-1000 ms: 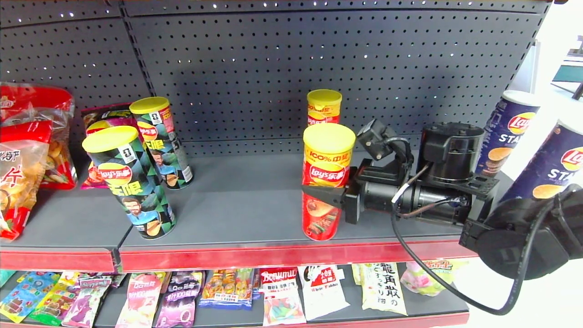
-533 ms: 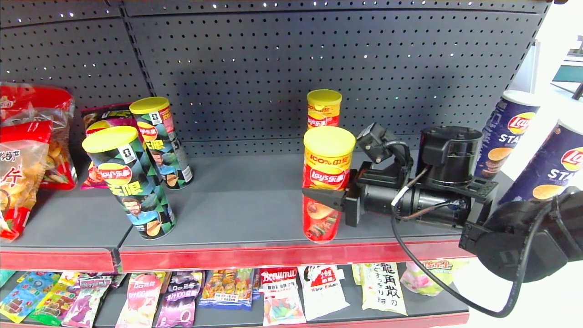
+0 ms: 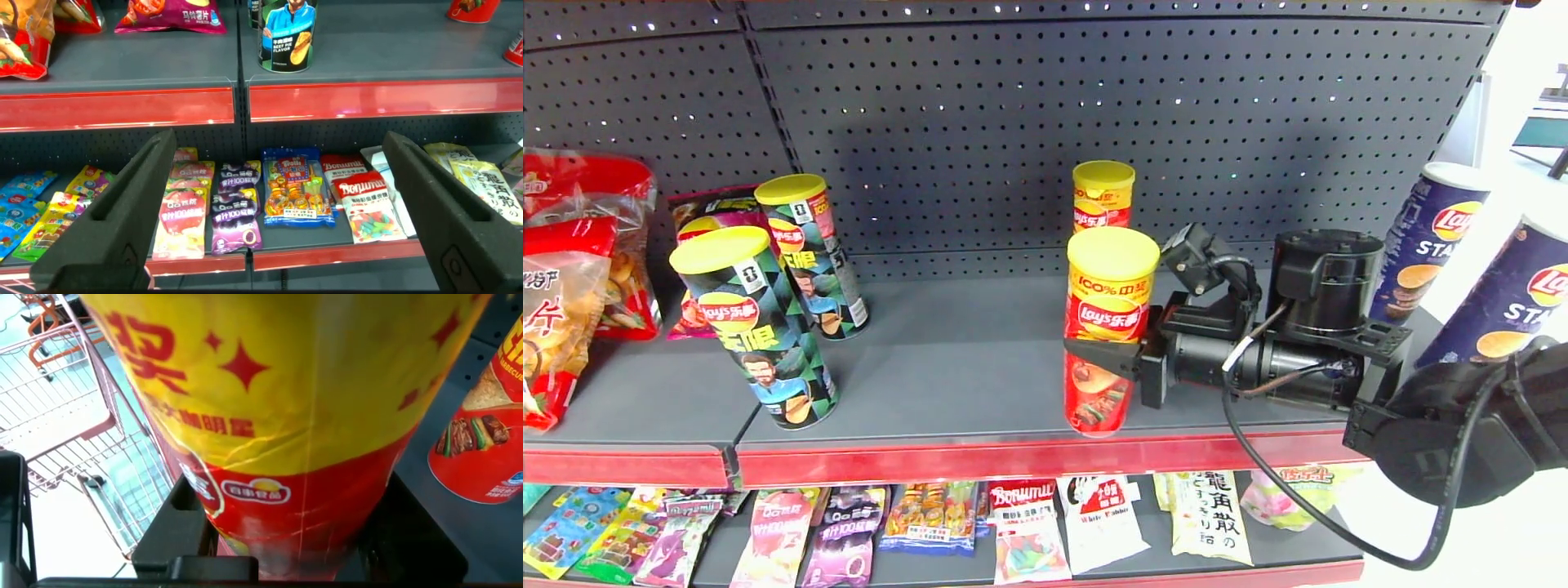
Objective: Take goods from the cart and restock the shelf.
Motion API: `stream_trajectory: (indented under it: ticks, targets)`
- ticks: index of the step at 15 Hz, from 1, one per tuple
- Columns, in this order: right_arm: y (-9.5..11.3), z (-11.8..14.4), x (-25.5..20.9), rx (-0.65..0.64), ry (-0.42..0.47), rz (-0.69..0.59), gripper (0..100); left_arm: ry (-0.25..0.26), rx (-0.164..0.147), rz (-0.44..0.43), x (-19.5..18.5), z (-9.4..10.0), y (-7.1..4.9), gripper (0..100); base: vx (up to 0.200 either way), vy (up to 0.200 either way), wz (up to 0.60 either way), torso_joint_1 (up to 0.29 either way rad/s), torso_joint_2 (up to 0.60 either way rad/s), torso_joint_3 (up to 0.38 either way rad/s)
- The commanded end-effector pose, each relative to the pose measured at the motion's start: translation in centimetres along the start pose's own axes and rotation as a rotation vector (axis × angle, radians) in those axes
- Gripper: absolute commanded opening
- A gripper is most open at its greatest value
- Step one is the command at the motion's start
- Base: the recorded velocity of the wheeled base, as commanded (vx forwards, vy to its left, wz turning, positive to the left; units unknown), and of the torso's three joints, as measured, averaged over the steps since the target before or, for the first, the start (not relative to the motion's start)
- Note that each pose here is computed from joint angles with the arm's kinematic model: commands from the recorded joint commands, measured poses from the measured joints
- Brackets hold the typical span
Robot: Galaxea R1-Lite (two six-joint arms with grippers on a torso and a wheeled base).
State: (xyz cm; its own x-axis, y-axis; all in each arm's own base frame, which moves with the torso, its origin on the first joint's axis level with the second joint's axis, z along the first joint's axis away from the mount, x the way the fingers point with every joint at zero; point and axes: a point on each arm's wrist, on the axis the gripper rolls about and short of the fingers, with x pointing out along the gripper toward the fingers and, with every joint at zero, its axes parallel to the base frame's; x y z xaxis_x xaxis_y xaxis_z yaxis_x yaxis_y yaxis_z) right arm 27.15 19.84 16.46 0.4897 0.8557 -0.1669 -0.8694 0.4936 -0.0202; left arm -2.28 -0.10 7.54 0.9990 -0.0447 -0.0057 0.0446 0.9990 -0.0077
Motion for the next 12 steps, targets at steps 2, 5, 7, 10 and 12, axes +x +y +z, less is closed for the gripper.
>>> stream_trajectory:
  ticks: [2, 5, 7, 10, 12]
  targets:
    - [0.05, -0.44, 0.03, 0.006, 0.015, 0.002, 0, 0.0, 0.0, 0.0, 0.0, -0.01, 0.0, 100, 0.0, 0.0, 0.0, 0.0, 0.0, 0.0]
    - [-0.01, -0.22, -0.02, 0.0, -0.001, -0.001, 0, -0.001, 0.0, 0.0, 0.0, 0.0, 0.0, 100, 0.0, 0.0, 0.0, 0.0, 0.0, 0.0]
    - [0.0, -0.12, -0.05, -0.003, -0.008, -0.002, 0, 0.0, 0.0, 0.0, 0.0, -0.01, 0.0, 100, 0.0, 0.0, 0.0, 0.0, 0.0, 0.0]
    - [0.03, -0.06, -0.12, -0.002, -0.01, -0.002, 100, -0.001, 0.0, 0.0, 0.0, 0.0, 0.0, 100, 0.0, 0.0, 0.0, 0.0, 0.0, 0.0]
    - [0.07, 0.12, -0.25, -0.003, -0.015, -0.003, 100, -0.001, 0.0, 0.0, 0.0, 0.0, 0.0, 100, 0.0, 0.0, 0.0, 0.0, 0.0, 0.0]
